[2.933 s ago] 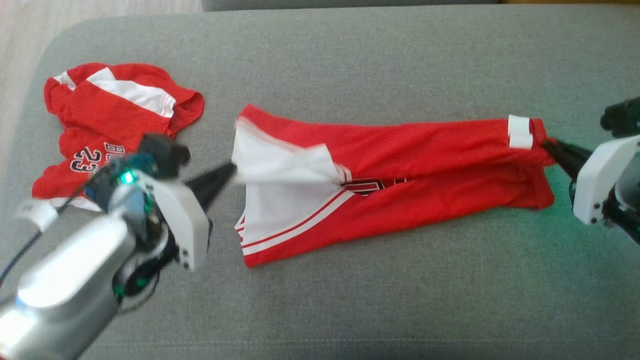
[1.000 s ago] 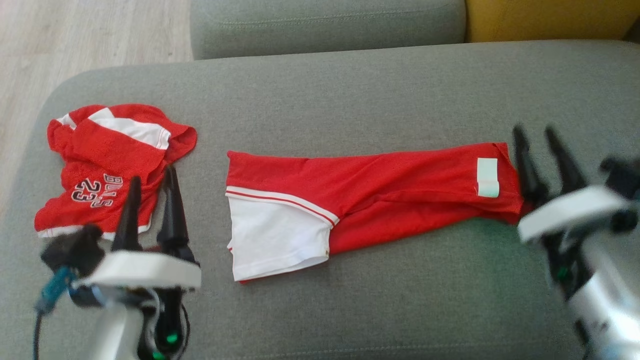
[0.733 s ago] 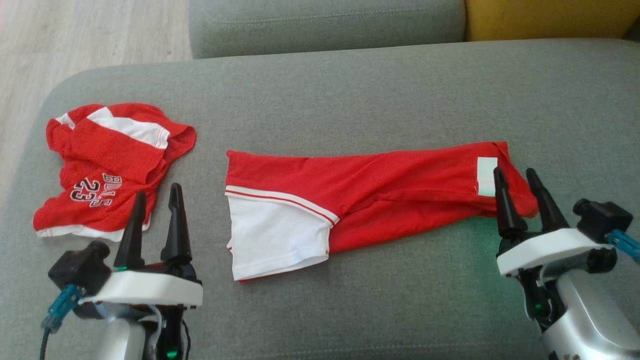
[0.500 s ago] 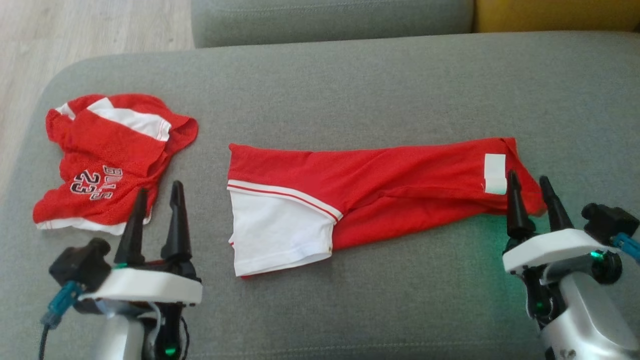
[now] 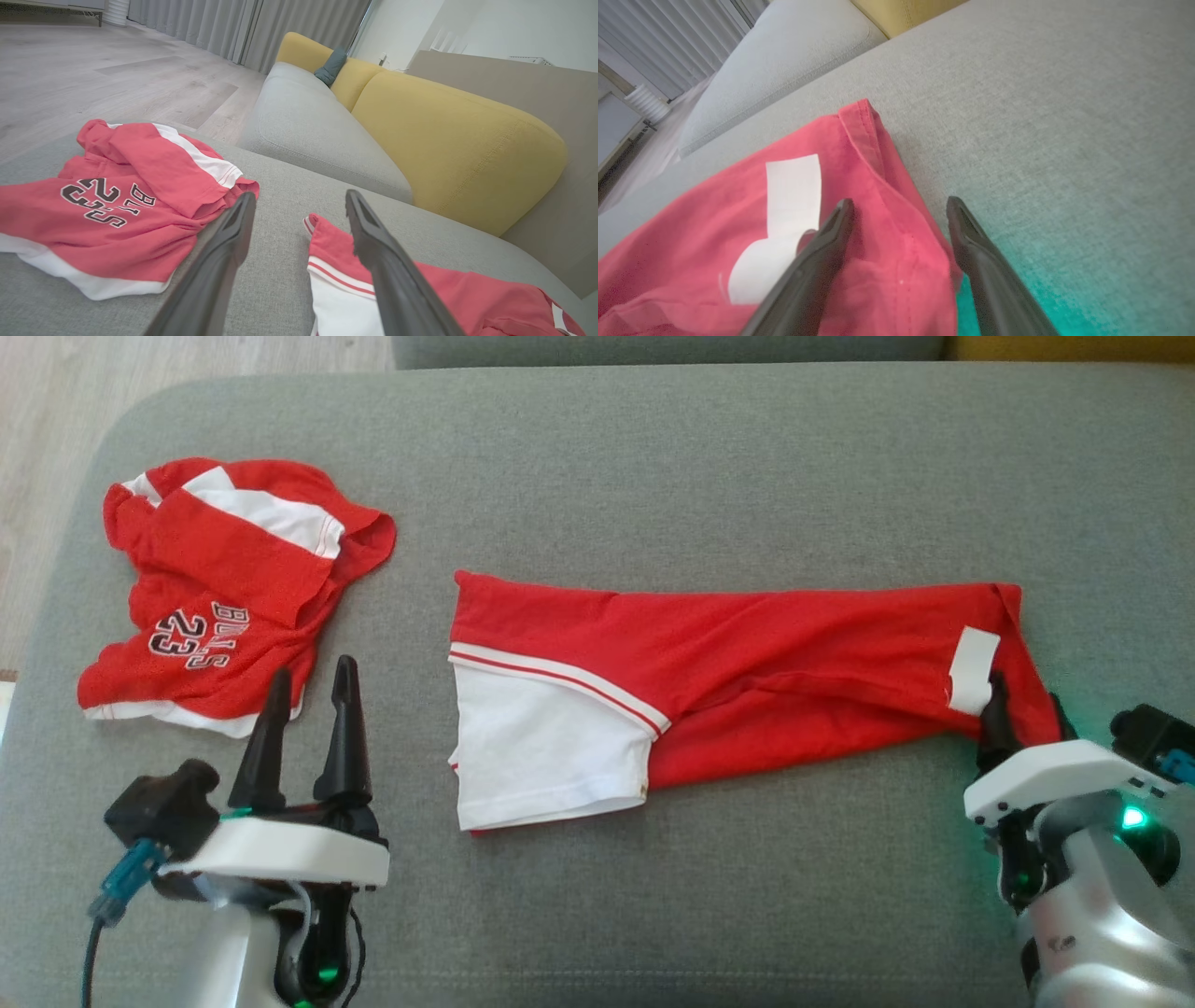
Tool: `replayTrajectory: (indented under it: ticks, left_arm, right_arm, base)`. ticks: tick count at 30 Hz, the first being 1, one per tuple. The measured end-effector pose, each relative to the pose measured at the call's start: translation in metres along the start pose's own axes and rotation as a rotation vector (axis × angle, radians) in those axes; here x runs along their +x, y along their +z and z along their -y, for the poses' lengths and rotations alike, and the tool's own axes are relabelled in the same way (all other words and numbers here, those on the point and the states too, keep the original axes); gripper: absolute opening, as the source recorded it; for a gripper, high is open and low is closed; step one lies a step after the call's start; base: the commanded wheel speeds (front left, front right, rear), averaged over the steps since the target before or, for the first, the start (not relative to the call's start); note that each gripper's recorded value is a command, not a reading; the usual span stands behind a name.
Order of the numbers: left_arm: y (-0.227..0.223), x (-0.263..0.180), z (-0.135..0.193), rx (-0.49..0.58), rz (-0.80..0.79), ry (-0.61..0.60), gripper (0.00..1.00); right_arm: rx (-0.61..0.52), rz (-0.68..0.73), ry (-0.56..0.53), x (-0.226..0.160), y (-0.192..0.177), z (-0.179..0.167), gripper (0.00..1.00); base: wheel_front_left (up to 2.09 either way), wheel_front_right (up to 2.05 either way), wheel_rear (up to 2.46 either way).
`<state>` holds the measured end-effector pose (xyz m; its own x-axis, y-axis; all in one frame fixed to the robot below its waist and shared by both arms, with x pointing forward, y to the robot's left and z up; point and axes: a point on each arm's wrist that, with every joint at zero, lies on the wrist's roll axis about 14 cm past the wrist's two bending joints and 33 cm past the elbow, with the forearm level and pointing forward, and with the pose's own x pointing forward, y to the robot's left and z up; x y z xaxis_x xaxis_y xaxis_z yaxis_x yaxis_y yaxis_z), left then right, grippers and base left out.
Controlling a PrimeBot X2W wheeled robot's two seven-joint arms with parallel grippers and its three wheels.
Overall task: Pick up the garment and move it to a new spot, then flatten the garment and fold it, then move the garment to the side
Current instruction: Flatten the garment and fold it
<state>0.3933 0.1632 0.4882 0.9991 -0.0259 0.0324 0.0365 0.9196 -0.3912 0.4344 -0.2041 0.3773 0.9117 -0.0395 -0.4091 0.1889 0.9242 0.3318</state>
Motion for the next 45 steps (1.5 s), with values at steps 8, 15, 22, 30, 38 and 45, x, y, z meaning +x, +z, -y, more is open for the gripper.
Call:
replayTrajectory:
  ticks: [8, 15, 22, 30, 38, 45]
  left_arm:
    - [0.000, 0.005, 0.000, 0.000, 0.001, -0.002, 1.00]
    - [-0.002, 0.010, 0.001, -0.006, -0.002, 0.000, 1.00]
    - [0.001, 0.012, -0.001, -0.007, 0.007, 0.006, 1.00]
    - [0.006, 0.011, 0.006, -0.009, 0.023, -0.013, 1.00]
    - [0.011, 0.009, 0.013, -0.022, 0.034, -0.030, 1.00]
    - [0.018, 0.006, 0.023, -0.034, 0.054, -0.056, 1.00]
  right_arm:
    - [-0.020, -0.061, -0.020, 0.004, -0.012, 0.003, 1.00]
    - [-0.029, -0.081, 0.002, 0.007, -0.017, -0.007, 0.00]
    - [-0.042, -0.041, -0.018, 0.005, -0.008, 0.003, 0.00]
    - [-0.090, 0.085, -0.165, -0.008, 0.045, 0.073, 0.00]
    - [-0.123, 0.153, -0.220, -0.024, 0.072, 0.095, 0.00]
    - [-0.099, 0.209, -0.098, -0.023, 0.089, 0.038, 0.00]
  base:
    - [0.00, 0.00, 0.00]
    - [0.00, 0.00, 0.00]
    - [0.00, 0.00, 0.00]
    - [0.00, 0.00, 0.00]
    - [0.00, 0.00, 0.00]
    - [0.00, 0.00, 0.00]
